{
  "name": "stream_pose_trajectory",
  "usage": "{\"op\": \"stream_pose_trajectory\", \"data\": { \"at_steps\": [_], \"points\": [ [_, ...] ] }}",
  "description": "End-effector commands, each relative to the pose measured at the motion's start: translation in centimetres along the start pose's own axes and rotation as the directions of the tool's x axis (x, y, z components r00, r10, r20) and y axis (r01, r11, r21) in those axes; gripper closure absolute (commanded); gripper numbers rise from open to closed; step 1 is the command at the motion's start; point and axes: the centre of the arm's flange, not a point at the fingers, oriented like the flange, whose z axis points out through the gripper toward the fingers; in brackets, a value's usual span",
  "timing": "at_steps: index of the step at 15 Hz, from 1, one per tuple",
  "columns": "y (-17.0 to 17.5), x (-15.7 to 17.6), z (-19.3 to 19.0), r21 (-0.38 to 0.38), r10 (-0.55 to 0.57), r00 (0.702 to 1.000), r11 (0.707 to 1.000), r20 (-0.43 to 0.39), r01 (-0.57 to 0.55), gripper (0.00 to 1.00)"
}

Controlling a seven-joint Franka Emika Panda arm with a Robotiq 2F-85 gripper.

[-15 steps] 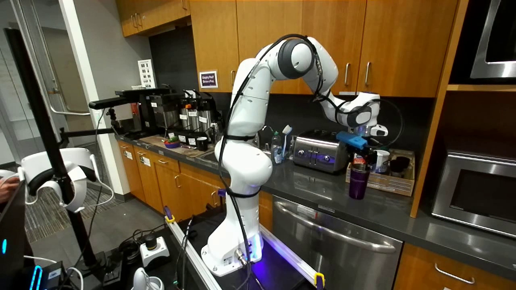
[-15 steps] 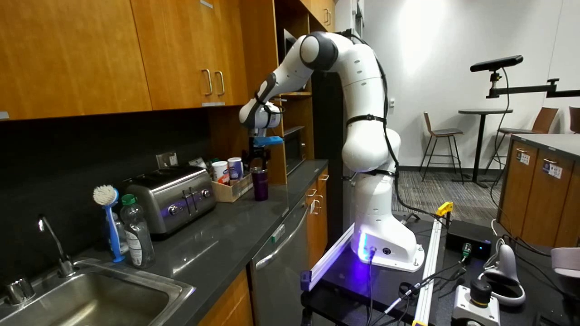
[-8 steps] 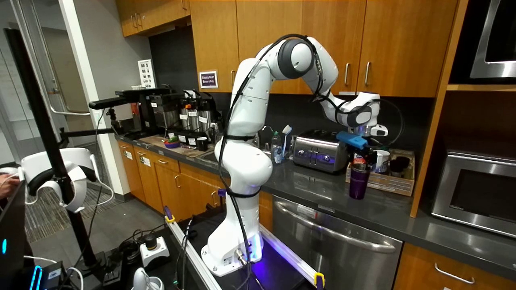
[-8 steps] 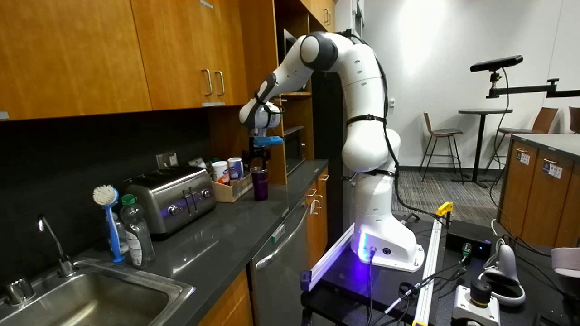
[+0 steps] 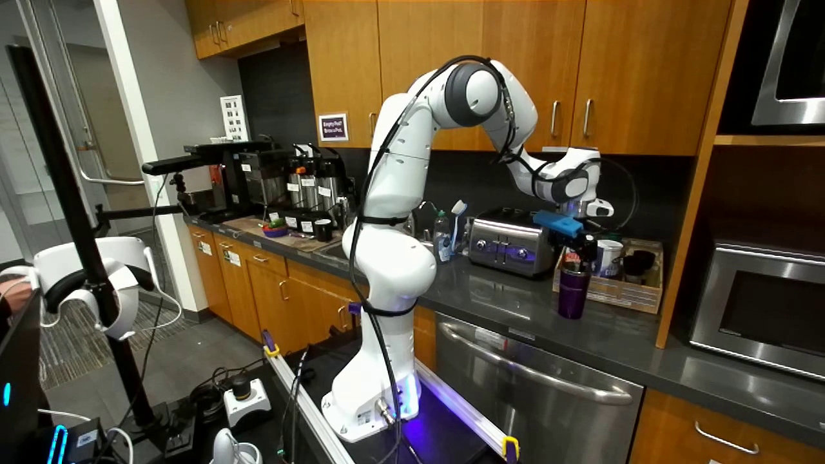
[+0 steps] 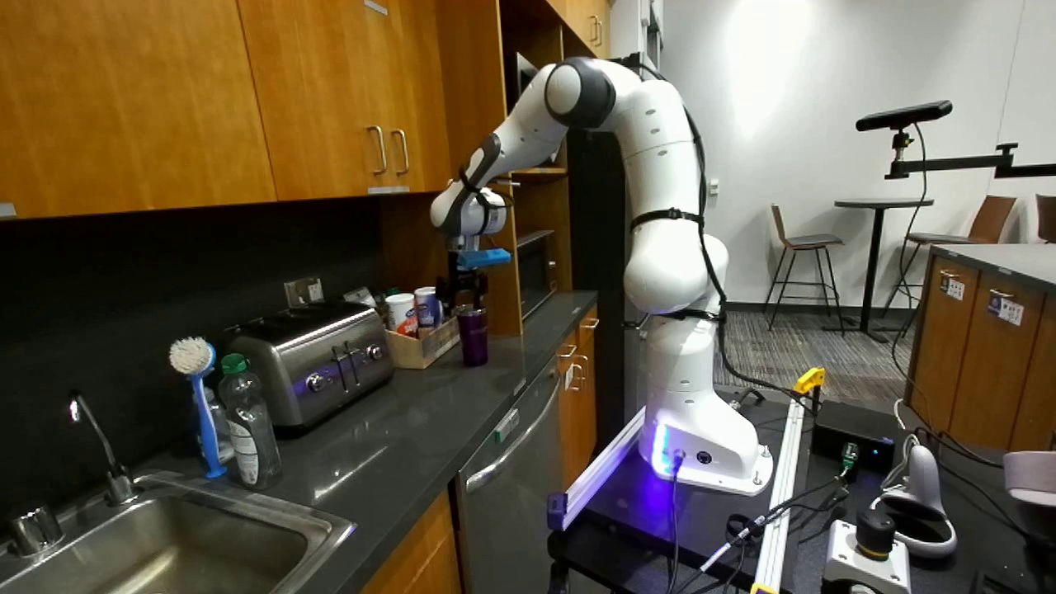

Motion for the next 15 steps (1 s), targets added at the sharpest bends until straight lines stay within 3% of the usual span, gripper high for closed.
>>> {"op": "stream_pose_trajectory", "data": {
  "at_steps": [1, 11, 14, 15],
  "points": [
    [-2.0, 0.0, 0.2, -0.035, -0.059, 0.998, 0.998, 0.032, 0.06, 0.0],
    [-4.8, -0.9, 1.1, -0.104, -0.164, 0.985, 0.98, 0.056, 0.169, 0.0],
    [-6.2, -1.3, 1.1, -0.11, -0.206, 0.975, 0.97, 0.089, 0.215, 0.0],
    [-6.7, -1.6, 1.2, -0.097, -0.23, 0.964, 0.965, 0.134, 0.244, 0.0]
  ]
}}
